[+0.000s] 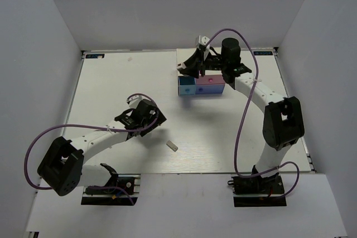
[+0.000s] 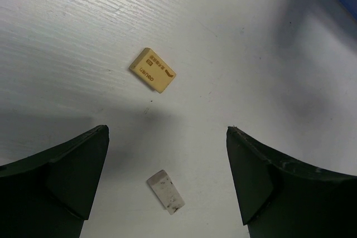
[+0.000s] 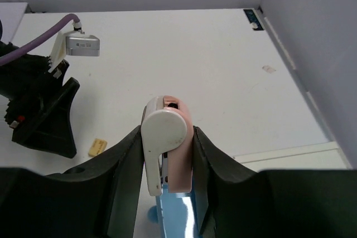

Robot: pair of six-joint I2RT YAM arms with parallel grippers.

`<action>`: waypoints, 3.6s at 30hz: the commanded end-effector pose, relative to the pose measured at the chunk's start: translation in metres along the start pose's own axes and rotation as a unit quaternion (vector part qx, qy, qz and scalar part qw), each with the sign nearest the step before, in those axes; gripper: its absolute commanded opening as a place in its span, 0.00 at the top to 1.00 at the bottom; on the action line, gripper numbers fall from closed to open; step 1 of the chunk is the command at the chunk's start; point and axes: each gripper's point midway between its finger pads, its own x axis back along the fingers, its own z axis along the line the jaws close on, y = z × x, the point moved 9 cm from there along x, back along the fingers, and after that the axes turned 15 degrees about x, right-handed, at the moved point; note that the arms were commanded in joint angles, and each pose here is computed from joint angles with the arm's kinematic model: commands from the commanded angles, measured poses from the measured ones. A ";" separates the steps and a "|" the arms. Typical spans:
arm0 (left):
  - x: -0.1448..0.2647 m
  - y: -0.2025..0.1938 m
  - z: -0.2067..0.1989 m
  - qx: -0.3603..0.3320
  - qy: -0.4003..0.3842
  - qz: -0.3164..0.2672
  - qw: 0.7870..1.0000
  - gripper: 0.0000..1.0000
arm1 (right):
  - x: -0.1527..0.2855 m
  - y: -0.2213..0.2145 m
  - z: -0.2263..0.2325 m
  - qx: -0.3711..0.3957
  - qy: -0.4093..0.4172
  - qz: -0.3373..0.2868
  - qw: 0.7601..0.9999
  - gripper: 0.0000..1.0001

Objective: Sort the stationery into containers
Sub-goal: Place the stationery in the drawer, then close the drawer in the storage box.

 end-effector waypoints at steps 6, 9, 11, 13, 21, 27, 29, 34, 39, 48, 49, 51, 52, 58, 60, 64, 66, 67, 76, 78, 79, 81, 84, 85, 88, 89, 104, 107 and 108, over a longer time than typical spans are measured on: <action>0.009 0.006 -0.004 0.013 -0.014 -0.013 1.000 0.04 | -0.010 0.003 -0.004 -0.058 0.014 -0.013 0.998 0.74; 0.009 0.006 -0.004 0.013 -0.014 -0.013 1.000 0.04 | -0.009 -0.009 0.000 -0.070 0.020 0.000 0.997 0.74; 0.009 0.006 -0.004 0.013 -0.014 -0.013 1.000 0.04 | -0.009 -0.019 0.003 -0.081 0.020 0.009 0.996 0.74; 0.009 0.006 -0.004 0.013 -0.014 -0.013 1.000 0.04 | -0.010 -0.021 0.003 -0.085 0.022 0.011 0.996 0.74; 0.010 0.007 -0.003 0.013 -0.013 -0.018 1.000 0.04 | -0.012 -0.040 0.003 -0.089 0.016 0.034 0.995 0.72; 0.012 0.008 -0.004 0.014 -0.017 -0.018 1.000 0.04 | -0.012 -0.046 0.002 -0.085 0.007 0.044 0.995 0.71; 0.012 0.008 -0.003 0.013 -0.013 -0.018 1.000 0.04 | -0.011 -0.051 0.001 -0.090 0.000 0.052 0.995 0.71; 0.012 0.008 -0.003 0.013 -0.013 -0.018 1.000 0.04 | -0.010 -0.055 0.001 -0.088 -0.010 0.062 0.994 0.70; 0.012 0.007 -0.003 0.017 -0.013 -0.018 1.000 0.04 | -0.010 -0.062 0.000 -0.088 -0.018 0.075 0.993 0.68; 0.012 0.007 -0.003 0.017 -0.013 -0.018 1.000 0.04 | -0.009 -0.068 0.001 -0.072 -0.014 0.090 0.993 0.54; 0.012 0.007 -0.003 0.017 -0.013 -0.018 1.000 0.04 | -0.008 -0.068 0.002 -0.072 -0.014 0.091 0.993 0.48; 0.012 0.007 -0.003 0.017 -0.013 -0.018 1.000 0.04 | -0.008 -0.068 0.003 -0.068 -0.012 0.091 0.993 0.41; 0.012 0.007 -0.003 0.017 -0.013 -0.018 1.000 0.04 | -0.008 -0.069 0.004 -0.071 -0.009 0.090 0.993 0.37; 0.012 0.007 -0.003 0.017 -0.013 -0.018 1.000 0.04 | -0.008 -0.063 0.004 -0.064 -0.009 0.080 0.995 0.34; 0.012 0.007 -0.003 0.017 -0.013 -0.018 1.000 0.04 | -0.006 -0.062 0.005 -0.066 -0.008 0.078 0.995 0.34; 0.012 0.007 -0.003 0.017 -0.013 -0.018 1.000 0.04 | -0.005 -0.047 0.008 -0.048 0.001 0.052 0.998 0.45; 0.012 0.007 -0.003 0.017 -0.013 -0.018 1.000 0.04 | -0.003 -0.044 0.009 -0.032 0.010 0.043 0.999 0.62; 0.012 0.007 -0.003 0.017 -0.013 -0.018 1.000 0.04 | -0.001 -0.038 0.011 -0.014 0.016 0.036 0.999 0.66; 0.012 0.007 -0.003 0.017 -0.013 -0.018 1.000 0.04 | 0.003 -0.052 0.021 0.015 0.070 0.065 0.995 1.00; 0.012 0.007 -0.003 0.017 -0.013 -0.018 1.000 0.04 | 0.004 -0.054 0.026 -0.006 0.089 0.079 0.993 1.00; 0.012 0.007 -0.003 0.017 -0.013 -0.018 1.000 0.04 | 0.005 -0.061 0.029 0.000 0.106 0.087 0.991 1.00; 0.012 0.007 -0.003 0.017 -0.013 -0.018 1.000 0.04 | 0.005 -0.061 0.028 -0.016 0.122 0.098 0.988 1.00; 0.012 0.007 -0.003 0.017 -0.013 -0.018 1.000 0.04 | 0.005 -0.063 0.027 -0.001 0.118 0.103 0.988 1.00; 0.012 0.007 -0.003 0.017 -0.013 -0.018 1.000 0.04 | 0.005 -0.066 0.028 -0.003 0.119 0.105 0.987 1.00; 0.012 0.007 -0.003 0.017 -0.013 -0.018 1.000 0.04 | 0.005 -0.068 0.027 -0.003 0.110 0.118 0.987 1.00; 0.012 0.007 -0.003 0.017 -0.013 -0.018 1.000 0.04 | 0.005 -0.070 0.029 -0.006 0.111 0.120 0.987 1.00; 0.010 0.007 -0.002 0.016 -0.009 -0.017 1.000 0.04 | 0.008 -0.087 0.022 -0.004 0.057 0.177 0.982 1.00; 0.010 0.007 -0.002 0.016 -0.009 -0.017 1.000 0.04 | 0.008 -0.087 0.017 0.012 0.024 0.190 0.981 1.00; 0.010 0.007 -0.002 0.016 -0.009 -0.017 1.000 0.04 | 0.008 -0.089 0.018 0.009 0.021 0.193 0.981 1.00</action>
